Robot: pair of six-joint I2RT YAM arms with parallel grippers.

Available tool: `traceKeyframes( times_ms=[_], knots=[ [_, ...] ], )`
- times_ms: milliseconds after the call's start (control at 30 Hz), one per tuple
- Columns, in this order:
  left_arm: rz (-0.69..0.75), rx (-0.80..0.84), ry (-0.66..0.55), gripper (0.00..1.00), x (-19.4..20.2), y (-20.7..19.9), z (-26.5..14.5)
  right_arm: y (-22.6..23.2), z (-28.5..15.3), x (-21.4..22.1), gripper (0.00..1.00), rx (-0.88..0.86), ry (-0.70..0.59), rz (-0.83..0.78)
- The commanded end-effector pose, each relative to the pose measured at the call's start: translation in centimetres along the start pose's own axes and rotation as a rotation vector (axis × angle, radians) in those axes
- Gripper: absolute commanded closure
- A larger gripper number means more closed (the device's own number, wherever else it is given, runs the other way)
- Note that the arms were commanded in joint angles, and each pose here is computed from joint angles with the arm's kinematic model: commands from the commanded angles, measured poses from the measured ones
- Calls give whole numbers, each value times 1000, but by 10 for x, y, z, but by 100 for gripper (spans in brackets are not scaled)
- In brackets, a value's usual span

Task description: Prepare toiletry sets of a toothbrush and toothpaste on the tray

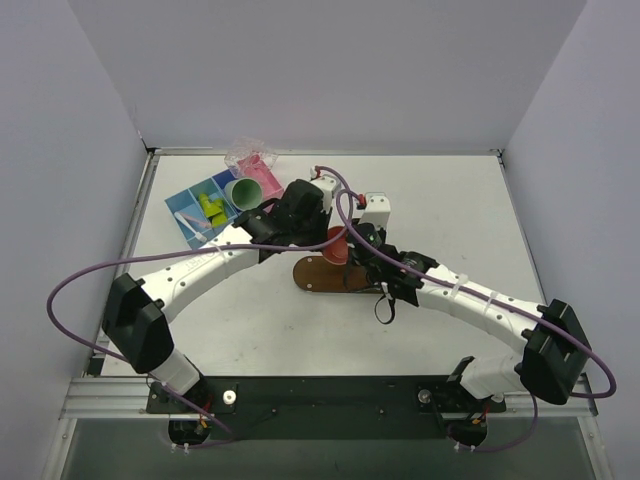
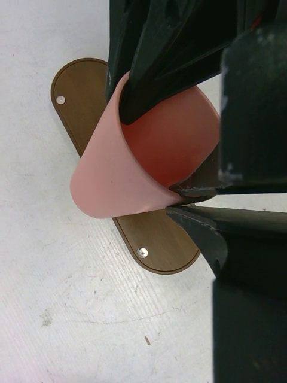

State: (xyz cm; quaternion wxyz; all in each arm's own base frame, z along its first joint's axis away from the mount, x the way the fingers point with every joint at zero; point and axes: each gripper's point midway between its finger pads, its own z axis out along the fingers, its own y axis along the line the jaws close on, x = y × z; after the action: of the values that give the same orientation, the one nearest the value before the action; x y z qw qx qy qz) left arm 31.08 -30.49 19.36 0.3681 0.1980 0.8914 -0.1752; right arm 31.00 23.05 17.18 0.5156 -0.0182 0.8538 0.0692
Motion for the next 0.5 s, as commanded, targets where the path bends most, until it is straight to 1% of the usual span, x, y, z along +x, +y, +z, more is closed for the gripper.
traceKeyframes(
  times_ms=[0, 33, 100, 133, 267, 367, 400, 467],
  knots=[
    [36, 118, -165, 76, -43, -20, -30, -10, -2, -9, 100, 21, -12, 35],
    [38, 127, -173, 65, -43, -20, -34, -11, -3, -11, 100, 21, -17, 37],
    [60, 144, -203, 50, -48, -22, -38, -15, -5, -15, 100, 20, -26, 44],
    [69, 150, -227, 37, -52, -24, -44, -17, -6, -17, 100, 18, -31, 48],
    [114, 195, -301, 22, -59, -28, -60, -26, -9, -25, 100, -2, -36, 67],
    [151, 197, -349, 16, -65, -24, -76, -33, -13, -36, 100, -33, -39, 89],
    [164, 203, -358, 16, -66, -22, -80, -42, -14, -35, 100, -22, -18, 85],
    [131, 176, -413, 15, -77, 1, -94, -42, -19, -37, 100, -60, 18, 54]
  ],
)
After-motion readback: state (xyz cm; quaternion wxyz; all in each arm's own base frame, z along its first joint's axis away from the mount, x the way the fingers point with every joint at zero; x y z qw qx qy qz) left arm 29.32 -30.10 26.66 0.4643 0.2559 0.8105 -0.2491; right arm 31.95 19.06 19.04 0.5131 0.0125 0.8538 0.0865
